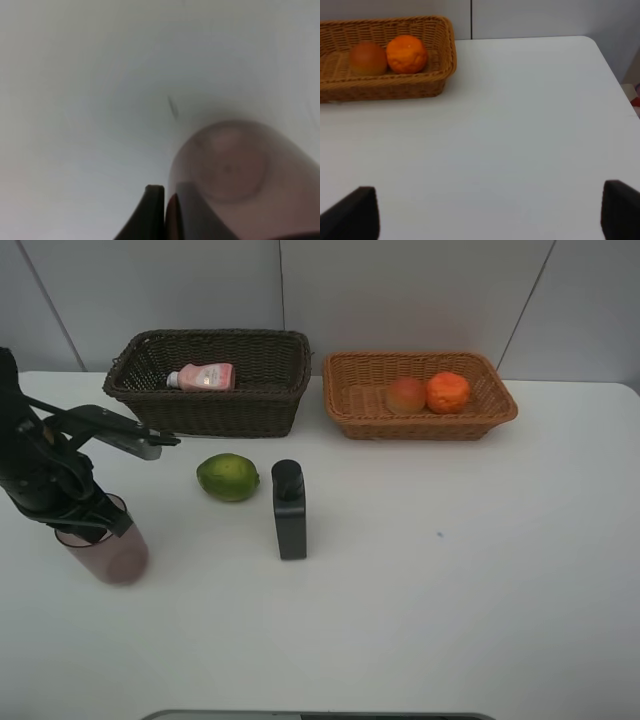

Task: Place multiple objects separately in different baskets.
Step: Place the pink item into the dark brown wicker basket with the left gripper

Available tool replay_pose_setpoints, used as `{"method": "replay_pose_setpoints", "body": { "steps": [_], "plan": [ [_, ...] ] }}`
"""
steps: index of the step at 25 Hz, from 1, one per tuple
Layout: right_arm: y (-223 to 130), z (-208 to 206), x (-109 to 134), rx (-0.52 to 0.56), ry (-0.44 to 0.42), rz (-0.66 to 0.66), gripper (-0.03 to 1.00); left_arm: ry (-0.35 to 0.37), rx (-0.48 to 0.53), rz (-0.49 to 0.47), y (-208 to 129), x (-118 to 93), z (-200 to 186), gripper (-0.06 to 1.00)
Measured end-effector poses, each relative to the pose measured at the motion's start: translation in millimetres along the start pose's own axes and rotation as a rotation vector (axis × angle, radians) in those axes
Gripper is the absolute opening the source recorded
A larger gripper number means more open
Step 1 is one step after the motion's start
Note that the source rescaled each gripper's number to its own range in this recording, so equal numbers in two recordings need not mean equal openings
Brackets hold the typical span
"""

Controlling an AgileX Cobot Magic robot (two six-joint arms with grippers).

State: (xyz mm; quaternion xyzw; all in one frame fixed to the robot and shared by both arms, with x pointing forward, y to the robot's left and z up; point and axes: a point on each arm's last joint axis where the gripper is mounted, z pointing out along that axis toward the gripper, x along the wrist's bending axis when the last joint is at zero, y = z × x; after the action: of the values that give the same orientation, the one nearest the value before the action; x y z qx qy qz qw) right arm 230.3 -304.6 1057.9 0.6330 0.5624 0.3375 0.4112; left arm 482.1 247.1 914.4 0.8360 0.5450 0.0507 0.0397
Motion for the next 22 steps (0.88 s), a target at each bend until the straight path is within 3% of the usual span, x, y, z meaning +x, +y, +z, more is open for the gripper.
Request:
{"method": "replay_pose_setpoints", "body": {
  "steps": [8,15,22],
  "plan": [
    [0.0,0.0,0.0,0.0,0.0,0.0,0.88,0.02,-0.102,-0.073,38.2,8.7,-52.7,0.0],
    [0.0,0.0,0.0,0.0,0.0,0.0,0.88,0.024,-0.249,-0.244,94.9,20.7,-103.1,0.0],
    [0.0,0.0,0.0,0.0,0.0,0.0,0.88,0.006,-0.286,-0.302,157.3,27.9,-105.5,0.0]
  ]
}}
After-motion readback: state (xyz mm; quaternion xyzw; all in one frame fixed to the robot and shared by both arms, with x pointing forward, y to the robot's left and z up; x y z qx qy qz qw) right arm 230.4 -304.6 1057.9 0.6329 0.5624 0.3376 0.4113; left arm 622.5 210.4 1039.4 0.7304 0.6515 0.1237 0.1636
